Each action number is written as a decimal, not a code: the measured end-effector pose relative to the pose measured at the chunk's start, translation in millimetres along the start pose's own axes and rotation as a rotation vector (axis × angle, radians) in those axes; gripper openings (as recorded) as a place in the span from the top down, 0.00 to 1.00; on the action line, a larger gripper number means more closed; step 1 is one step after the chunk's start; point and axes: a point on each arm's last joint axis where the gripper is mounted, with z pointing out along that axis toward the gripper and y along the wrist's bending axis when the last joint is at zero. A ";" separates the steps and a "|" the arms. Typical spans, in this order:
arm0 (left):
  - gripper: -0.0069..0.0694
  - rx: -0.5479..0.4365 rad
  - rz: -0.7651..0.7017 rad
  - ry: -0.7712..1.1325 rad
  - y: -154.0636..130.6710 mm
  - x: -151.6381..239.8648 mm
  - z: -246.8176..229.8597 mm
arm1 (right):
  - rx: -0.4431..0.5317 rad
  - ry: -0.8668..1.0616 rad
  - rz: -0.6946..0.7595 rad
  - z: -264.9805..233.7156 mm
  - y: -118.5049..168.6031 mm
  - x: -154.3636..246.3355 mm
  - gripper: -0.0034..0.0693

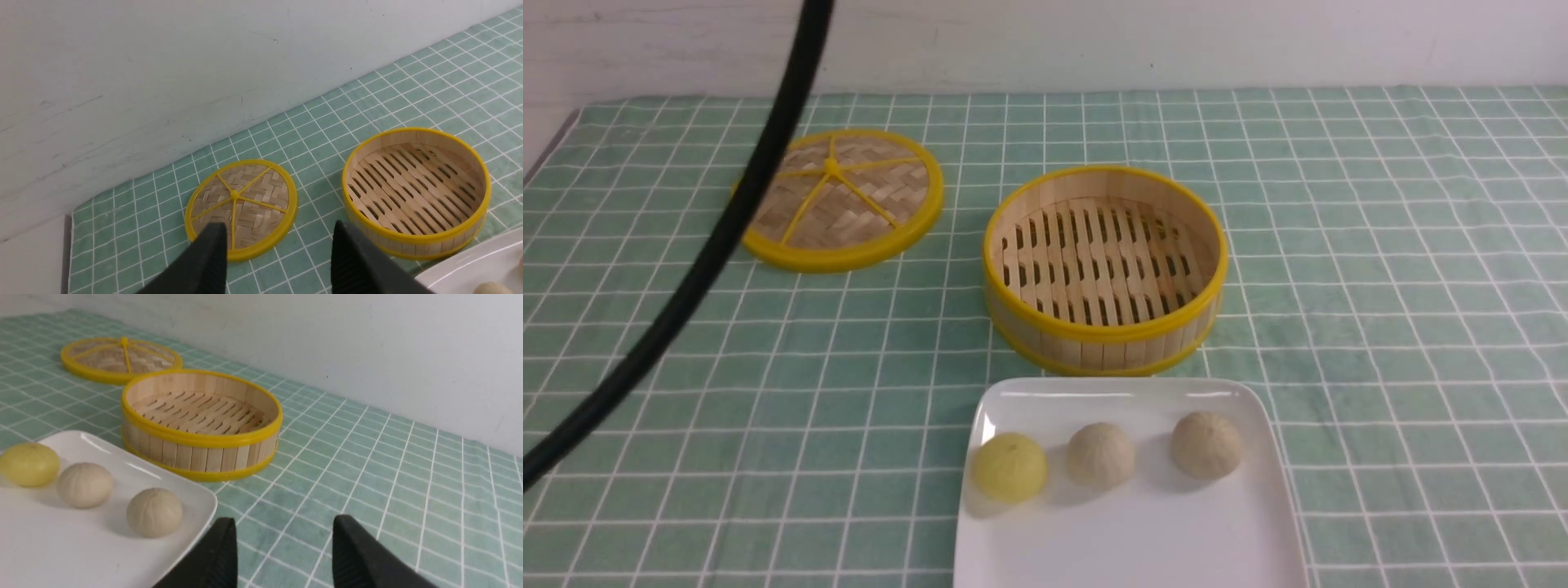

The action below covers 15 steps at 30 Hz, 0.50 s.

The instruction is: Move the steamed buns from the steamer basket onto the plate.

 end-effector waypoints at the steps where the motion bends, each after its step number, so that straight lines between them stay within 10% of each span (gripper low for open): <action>1: 0.43 0.000 0.000 0.000 0.0 0.0 0.0 | 0.000 0.011 0.000 0.3 0.1 1.5 0.51; 15: 0.43 0.005 -0.002 0.001 -0.4 0.0 0.0 | -0.001 -0.069 -0.001 0.1 0.2 -5.6 0.65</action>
